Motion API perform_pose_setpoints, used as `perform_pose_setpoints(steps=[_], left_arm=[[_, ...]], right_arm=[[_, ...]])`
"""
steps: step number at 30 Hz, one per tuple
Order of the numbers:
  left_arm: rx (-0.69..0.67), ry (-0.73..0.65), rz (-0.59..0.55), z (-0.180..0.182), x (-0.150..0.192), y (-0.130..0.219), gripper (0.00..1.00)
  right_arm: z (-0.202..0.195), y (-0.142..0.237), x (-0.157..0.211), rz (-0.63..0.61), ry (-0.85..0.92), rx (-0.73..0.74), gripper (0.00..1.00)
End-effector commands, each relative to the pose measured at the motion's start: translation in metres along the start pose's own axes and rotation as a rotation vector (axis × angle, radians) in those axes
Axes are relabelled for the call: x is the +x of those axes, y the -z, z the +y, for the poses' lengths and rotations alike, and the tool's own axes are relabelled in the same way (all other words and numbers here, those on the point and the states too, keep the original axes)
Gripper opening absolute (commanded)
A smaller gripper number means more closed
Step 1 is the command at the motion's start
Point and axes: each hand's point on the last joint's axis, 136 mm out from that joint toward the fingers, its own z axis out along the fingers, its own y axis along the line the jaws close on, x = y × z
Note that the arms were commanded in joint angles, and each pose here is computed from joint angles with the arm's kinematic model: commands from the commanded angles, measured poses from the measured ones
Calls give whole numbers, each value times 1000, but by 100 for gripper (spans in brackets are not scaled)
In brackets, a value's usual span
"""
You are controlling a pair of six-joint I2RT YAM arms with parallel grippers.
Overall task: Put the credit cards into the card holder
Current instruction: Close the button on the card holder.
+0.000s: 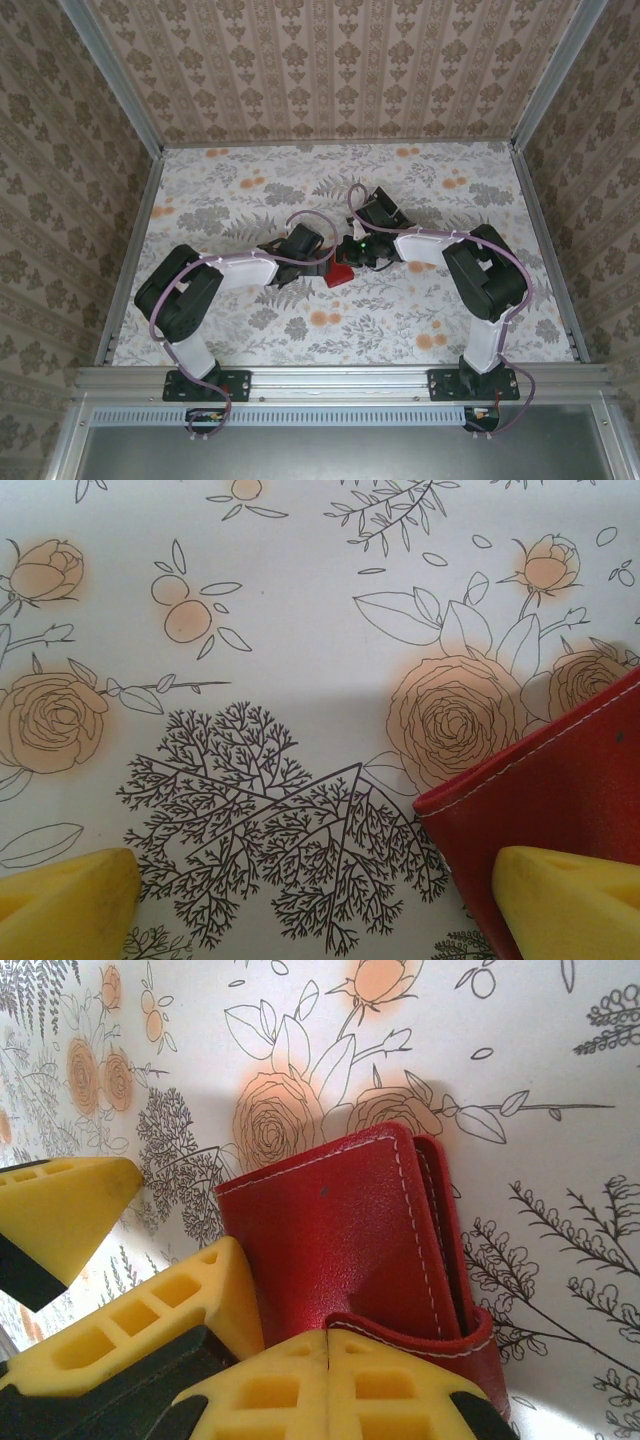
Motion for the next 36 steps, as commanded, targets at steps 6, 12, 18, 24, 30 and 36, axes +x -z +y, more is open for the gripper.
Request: perform_pose_setpoints(steps=[6, 12, 18, 24, 30, 36], left_arm=[[-44, -18, 78, 12, 26, -9, 100], [-42, -19, 79, 11, 26, -8, 100], [-41, -20, 80, 11, 27, -9, 100], [-37, -17, 79, 10, 27, -9, 100], [-32, -20, 67, 9, 22, -5, 100], [-26, 3, 17, 14, -1, 8, 100]], right_arm=[[-45, -16, 33, 80, -61, 131, 0], [-58, -19, 40, 96, -85, 169, 0], [-71, -21, 47, 110, -108, 216, 0], [-73, -21, 48, 108, -123, 223, 0], [-39, -11, 23, 61, -96, 144, 9], [19, 7, -21, -16, -33, 21, 41]])
